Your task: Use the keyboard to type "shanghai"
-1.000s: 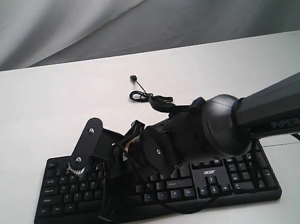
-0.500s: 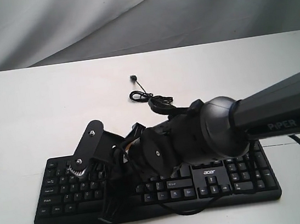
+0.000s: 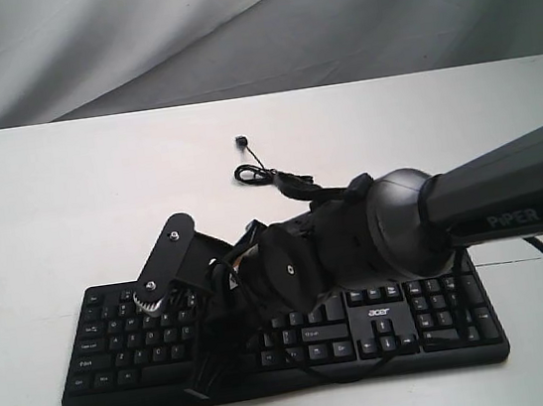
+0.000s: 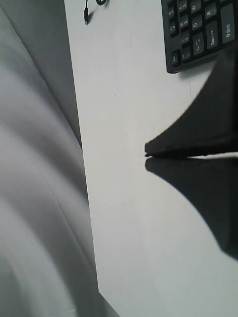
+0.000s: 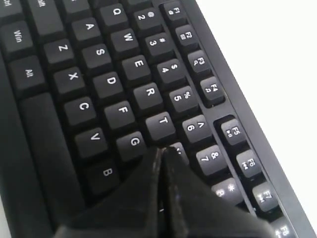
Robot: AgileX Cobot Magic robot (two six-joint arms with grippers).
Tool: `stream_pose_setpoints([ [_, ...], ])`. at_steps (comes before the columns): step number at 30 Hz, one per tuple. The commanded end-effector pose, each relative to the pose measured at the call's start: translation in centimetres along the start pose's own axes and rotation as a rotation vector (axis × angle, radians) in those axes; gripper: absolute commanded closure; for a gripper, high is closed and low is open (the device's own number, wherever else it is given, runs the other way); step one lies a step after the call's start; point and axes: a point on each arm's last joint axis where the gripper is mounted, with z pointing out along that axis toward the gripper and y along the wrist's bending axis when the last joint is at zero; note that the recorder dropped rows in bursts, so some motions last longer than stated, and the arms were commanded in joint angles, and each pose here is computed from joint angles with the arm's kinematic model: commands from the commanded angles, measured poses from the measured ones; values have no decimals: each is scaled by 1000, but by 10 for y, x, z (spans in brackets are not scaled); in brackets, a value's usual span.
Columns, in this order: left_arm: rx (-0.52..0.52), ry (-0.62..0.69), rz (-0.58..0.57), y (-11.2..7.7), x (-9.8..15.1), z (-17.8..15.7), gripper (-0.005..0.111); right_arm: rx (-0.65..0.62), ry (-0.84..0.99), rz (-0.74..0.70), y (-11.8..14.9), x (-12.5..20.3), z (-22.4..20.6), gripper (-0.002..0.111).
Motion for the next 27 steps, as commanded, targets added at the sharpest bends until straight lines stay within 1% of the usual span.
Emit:
stream_pose_setpoints([
  [1, 8, -11, -5, -1, 0, 0, 107, -1, 10, 5, -2, 3, 0, 108],
  [10, 8, -11, -5, -1, 0, 0, 107, -3, 14, 3, 0, 4, 2, 108],
  [14, 8, -11, -5, -1, 0, 0, 107, -16, 32, -6, 6, 8, 9, 108],
  [22, 8, -11, -5, -1, 0, 0, 107, -18, 27, -16, 9, 7, 9, 108],
  [27, 8, -11, -5, -1, 0, 0, 107, -9, 1, -31, 7, 0, 0, 108],
])
